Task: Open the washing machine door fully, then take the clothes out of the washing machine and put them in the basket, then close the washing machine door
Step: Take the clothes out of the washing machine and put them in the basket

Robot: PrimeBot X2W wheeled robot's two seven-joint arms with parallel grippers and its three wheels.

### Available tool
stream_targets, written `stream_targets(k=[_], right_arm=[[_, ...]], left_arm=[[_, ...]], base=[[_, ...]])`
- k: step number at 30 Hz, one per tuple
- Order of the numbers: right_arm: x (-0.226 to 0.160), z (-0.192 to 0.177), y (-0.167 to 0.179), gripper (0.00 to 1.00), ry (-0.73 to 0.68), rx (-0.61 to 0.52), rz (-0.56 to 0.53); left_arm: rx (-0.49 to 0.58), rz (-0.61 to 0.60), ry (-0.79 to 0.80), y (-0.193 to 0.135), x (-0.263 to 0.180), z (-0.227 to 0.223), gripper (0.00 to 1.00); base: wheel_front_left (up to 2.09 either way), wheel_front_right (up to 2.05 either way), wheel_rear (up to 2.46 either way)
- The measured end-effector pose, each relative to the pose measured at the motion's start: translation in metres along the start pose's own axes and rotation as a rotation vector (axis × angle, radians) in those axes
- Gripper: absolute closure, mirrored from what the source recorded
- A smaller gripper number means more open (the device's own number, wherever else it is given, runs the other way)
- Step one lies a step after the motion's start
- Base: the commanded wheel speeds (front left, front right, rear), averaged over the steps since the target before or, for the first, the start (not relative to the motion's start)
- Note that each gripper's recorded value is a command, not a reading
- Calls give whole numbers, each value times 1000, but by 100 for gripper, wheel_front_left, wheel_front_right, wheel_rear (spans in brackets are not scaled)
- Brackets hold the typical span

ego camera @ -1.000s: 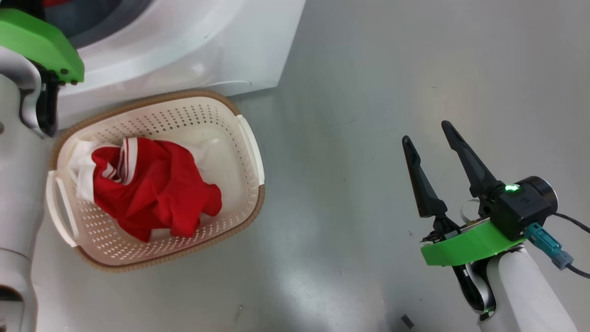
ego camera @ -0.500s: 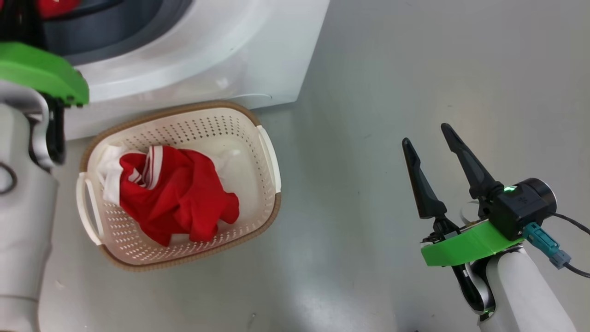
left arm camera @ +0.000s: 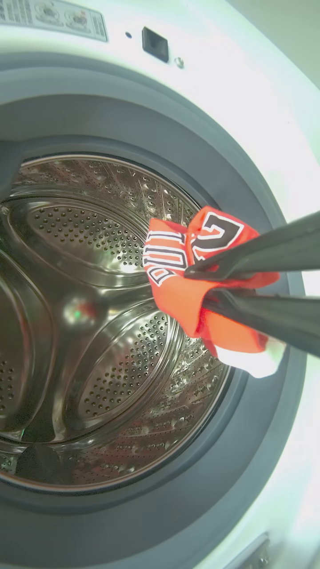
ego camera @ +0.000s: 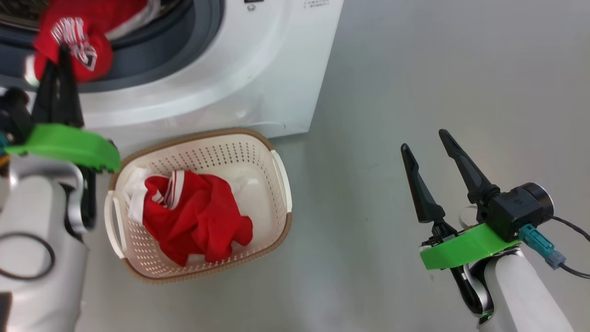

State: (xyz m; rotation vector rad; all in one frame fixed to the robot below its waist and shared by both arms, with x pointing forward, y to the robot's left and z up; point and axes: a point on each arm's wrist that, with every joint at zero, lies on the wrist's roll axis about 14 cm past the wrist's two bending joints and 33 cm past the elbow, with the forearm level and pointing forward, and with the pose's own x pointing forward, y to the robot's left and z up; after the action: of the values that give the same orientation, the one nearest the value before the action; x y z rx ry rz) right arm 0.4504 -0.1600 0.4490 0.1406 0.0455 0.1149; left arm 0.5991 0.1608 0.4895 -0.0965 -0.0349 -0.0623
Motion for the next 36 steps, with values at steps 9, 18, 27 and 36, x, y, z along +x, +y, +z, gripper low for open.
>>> stream_targets(k=[9,18,27,36], right_arm=[[-14,17,8,0,-34,2,12],[-32,31,18,0,-62,6,31],[-43,47,27,0,-104,7,51],[-48,49,29,0,-109,12,52]], left_arm=[[-4,0,-26,-3,-47,13,100],[-15,8,-75,-6,-98,36,100],[-24,0,-125,-14,-136,56,100],[-41,-1,-115,-17,-151,56,100]], base=[[0,0,0],[0,0,0],[0,0,0],[0,0,0]])
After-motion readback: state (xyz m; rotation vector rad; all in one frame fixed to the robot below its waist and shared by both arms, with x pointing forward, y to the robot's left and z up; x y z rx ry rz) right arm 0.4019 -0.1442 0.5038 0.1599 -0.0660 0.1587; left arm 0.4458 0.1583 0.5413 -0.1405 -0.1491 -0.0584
